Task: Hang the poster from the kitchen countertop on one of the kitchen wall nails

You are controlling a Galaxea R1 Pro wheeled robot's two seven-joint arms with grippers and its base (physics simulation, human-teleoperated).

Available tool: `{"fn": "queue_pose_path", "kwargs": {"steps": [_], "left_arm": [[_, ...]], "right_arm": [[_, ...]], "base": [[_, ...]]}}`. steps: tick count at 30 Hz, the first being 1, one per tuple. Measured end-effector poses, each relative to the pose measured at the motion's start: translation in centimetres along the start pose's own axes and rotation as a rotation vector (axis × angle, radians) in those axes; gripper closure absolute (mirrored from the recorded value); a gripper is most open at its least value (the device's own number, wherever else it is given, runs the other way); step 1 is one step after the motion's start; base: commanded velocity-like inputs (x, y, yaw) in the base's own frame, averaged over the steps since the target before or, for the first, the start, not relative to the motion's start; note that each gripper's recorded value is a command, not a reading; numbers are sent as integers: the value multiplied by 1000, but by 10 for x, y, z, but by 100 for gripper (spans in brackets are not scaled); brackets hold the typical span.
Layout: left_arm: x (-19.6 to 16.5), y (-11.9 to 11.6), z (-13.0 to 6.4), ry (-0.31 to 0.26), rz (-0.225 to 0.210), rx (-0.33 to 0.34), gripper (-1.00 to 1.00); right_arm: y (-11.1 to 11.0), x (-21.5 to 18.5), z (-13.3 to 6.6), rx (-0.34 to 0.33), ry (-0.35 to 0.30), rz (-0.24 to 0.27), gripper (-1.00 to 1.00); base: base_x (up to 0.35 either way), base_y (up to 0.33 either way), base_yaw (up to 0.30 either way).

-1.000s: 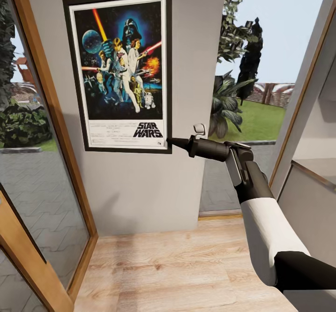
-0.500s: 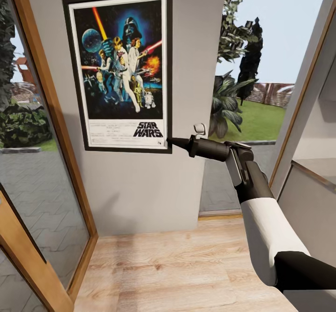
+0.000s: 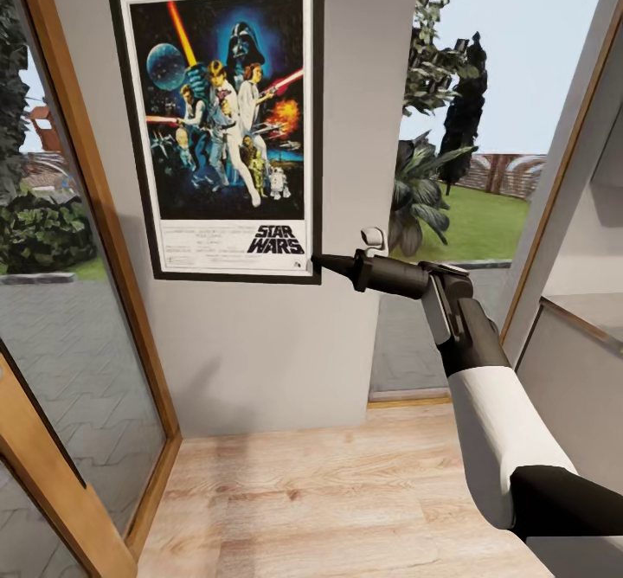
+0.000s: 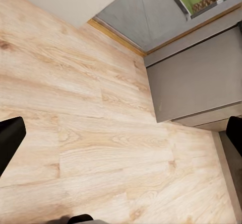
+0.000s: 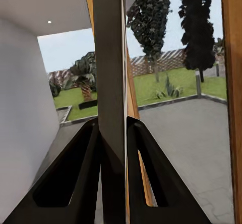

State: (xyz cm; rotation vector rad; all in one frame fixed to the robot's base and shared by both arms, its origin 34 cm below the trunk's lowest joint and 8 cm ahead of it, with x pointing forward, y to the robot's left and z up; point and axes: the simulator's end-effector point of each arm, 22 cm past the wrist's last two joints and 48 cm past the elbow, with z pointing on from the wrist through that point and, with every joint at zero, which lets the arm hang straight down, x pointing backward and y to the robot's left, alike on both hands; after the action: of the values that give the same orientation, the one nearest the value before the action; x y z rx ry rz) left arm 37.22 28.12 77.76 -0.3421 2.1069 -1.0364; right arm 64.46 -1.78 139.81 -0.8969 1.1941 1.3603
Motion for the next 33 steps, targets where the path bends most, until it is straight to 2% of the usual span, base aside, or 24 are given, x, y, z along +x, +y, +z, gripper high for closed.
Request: {"fn": "queue_pose_path", "kwargs": {"steps": [9, 26, 33], "left_arm": [[0, 0, 0, 0, 0, 0, -100], [0, 0, 0, 0, 0, 0, -100], [0, 0, 0, 0, 0, 0, -100]], "right_arm": [[-9, -1, -17, 33, 14, -9, 100], [-10, -1, -20, 38, 17, -11, 100], [-10, -1, -20, 37, 17, -12, 100]], "base": [[0, 0, 0], [4, 0, 0], [178, 0, 0]]}}
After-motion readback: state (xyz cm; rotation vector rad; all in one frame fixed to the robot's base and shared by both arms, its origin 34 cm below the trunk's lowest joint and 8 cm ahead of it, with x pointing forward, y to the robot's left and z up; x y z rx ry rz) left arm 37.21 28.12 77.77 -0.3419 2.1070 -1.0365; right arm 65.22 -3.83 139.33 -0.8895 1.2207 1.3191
